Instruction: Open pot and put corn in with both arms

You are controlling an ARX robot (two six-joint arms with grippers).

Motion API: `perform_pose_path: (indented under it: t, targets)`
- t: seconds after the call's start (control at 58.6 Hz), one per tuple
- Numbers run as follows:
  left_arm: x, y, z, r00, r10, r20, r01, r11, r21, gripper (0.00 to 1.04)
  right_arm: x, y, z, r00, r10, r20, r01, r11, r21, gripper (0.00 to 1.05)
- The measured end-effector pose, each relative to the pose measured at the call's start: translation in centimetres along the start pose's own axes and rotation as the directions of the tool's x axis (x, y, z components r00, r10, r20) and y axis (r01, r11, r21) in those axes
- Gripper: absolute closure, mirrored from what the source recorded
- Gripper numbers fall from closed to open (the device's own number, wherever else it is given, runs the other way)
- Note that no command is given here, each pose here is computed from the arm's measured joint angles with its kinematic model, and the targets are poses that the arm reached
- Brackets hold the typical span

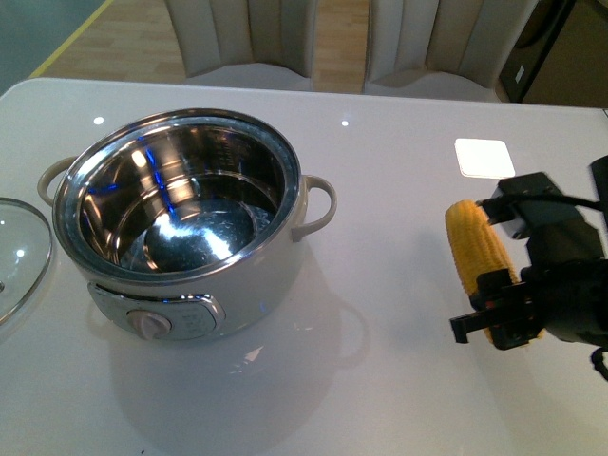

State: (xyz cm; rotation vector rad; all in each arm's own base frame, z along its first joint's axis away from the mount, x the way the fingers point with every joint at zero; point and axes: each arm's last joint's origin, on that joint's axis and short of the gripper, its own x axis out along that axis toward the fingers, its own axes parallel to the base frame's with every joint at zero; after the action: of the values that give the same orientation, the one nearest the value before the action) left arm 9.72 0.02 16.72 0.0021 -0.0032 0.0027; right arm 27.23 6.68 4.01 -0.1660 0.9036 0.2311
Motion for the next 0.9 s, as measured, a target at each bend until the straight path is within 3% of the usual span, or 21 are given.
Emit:
perform_pose_path:
  t: [0.29, 0.597, 0.904]
  targets:
    - [0.0, 0.0, 0.0, 1.0, 0.0, 0.0, 0.0, 1.0, 0.0, 0.07, -6.8, -0.1, 4.7, 0.978, 0.112, 0.175, -0.127, 0.989, 0.074, 0.8]
    - [0.0, 0.0, 0.0, 1.0, 0.0, 0.0, 0.0, 1.0, 0.0, 0.07, -8.6, 5.3, 9.3, 0.933, 0.239, 0.27, -0.269, 0.96, 0.078, 0.82]
    - [0.0, 0.0, 0.0, 1.0, 0.0, 0.0, 0.0, 1.0, 0.0, 0.07, -7.4, 10.1, 11.9, 0.913, 0.321, 0.253, -0.359, 0.926, 0.119, 0.82]
